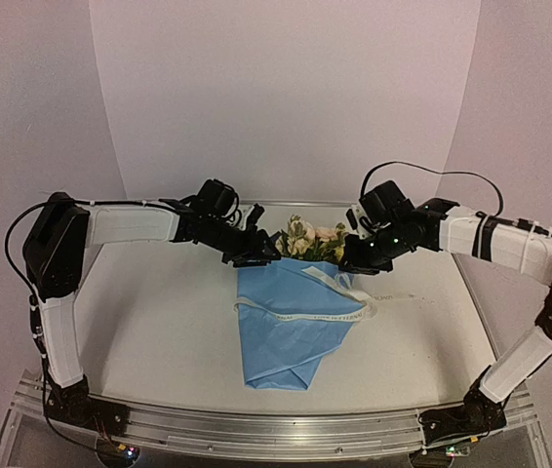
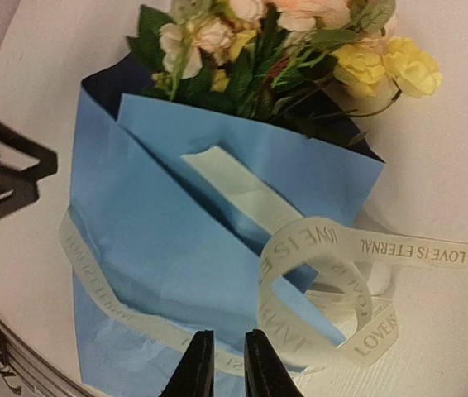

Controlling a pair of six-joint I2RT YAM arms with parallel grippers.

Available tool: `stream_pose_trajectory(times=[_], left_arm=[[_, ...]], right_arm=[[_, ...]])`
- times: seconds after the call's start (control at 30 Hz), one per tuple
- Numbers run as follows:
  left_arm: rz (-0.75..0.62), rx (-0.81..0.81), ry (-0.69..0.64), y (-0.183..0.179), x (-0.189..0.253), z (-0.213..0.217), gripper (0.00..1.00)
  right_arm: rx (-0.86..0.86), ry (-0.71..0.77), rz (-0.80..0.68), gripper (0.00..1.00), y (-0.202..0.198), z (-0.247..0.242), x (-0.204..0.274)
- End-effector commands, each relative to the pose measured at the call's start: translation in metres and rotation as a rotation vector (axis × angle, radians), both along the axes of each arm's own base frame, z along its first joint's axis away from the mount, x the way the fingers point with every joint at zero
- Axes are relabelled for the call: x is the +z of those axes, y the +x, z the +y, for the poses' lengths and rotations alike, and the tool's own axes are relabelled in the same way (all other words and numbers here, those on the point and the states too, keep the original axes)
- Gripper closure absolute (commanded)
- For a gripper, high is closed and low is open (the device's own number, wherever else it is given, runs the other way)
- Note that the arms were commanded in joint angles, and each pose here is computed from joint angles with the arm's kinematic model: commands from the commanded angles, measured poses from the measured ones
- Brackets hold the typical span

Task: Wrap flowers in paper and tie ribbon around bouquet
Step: Place the right side of the ribbon on the folded bouquet.

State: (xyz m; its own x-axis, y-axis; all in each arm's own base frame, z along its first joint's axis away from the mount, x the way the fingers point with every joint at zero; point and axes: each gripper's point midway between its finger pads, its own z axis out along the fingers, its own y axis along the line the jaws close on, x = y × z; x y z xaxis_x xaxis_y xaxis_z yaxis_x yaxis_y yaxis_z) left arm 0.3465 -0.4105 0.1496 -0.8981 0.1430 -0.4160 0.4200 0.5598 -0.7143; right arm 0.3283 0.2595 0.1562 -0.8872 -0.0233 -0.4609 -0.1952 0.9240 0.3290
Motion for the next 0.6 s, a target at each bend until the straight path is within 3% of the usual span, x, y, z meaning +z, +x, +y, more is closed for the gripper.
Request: stream_pose_trajectory(times=[0.0,0.13,0.27,0.47,0.57], left_arm=[[-0.023,0.023,-0.059,-0.002,0.030,0.020,0.49],[-0.017,0.029,-0.048,-0.002,0.026,0.024,0.49],[-0.019,0.033,-0.046,-0.001,0.027,0.025,0.50],[-0.034,0.052,-0.023,-0.001,0.032,0.032,0.50],[-0.042,0.062,-0.005,-0.001,0.033,0.036,0.50]], right_arm=[[0.130,-0.007,-0.086,0.84,-0.030,0.007,0.003],[0.176,0.077,-0.067,0.78,-0.054,0.019,-0.003],[0.065,-0.025,-0.084,0.67,-0.039,-0.002,-0.005],[-0.377,-0.119,0.077,0.37,-0.005,-0.095,-0.033],[-0.557,-0.143,0.172,0.34,-0.003,-0.135,-0.064]])
